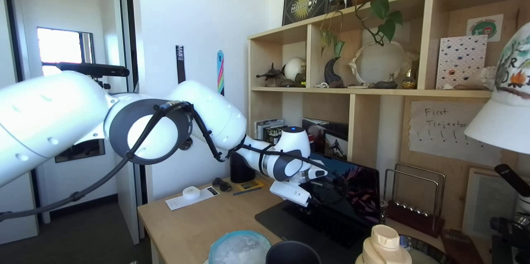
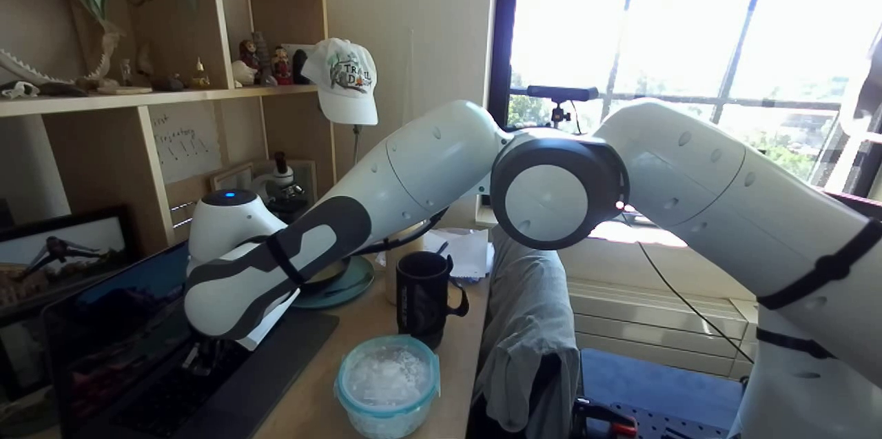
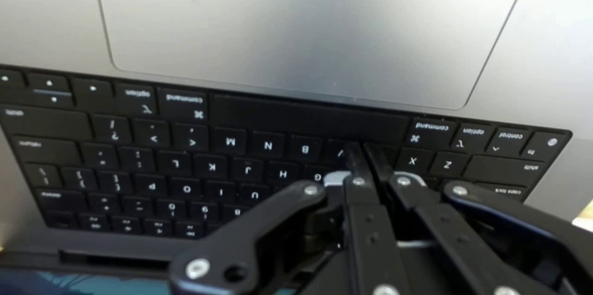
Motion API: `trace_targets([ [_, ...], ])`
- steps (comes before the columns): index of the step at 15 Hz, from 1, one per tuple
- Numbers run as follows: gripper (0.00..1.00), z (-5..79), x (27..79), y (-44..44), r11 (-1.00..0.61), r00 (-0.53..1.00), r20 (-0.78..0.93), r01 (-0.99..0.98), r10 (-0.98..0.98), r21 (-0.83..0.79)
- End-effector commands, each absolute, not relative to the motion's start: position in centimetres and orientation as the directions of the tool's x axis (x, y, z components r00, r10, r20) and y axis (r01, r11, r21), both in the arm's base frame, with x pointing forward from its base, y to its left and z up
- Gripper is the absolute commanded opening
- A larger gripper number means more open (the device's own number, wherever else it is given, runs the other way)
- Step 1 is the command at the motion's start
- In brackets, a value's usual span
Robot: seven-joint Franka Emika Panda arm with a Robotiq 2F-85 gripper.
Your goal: Press the keyboard
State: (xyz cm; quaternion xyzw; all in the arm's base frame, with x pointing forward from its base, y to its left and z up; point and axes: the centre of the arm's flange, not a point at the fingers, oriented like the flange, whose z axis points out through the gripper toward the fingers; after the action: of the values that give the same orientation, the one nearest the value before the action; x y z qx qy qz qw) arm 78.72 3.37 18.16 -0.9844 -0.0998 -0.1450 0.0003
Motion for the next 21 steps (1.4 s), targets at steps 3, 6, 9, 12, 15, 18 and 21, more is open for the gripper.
trace_targets([
  [3,0.07,20.4,79.8,3.4,-0.985,0.936,0.307,0.167,0.173,0.048],
  [6,0.07,20.6,80.1,3.5,-0.985,0.934,0.310,0.167,0.175,0.050],
  [9,0.07,20.0,80.2,3.7,-0.985,0.937,0.304,0.167,0.173,0.046],
  [12,0.07,18.7,80.1,3.9,-0.985,0.941,0.289,0.170,0.174,0.039],
  [15,0.07,17.3,79.9,4.1,-0.984,0.945,0.275,0.174,0.175,0.029],
  [18,0.07,17.1,79.9,4.1,-0.984,0.946,0.273,0.173,0.174,0.029],
  [21,0.07,17.3,79.9,4.0,-0.985,0.946,0.273,0.172,0.174,0.033],
])
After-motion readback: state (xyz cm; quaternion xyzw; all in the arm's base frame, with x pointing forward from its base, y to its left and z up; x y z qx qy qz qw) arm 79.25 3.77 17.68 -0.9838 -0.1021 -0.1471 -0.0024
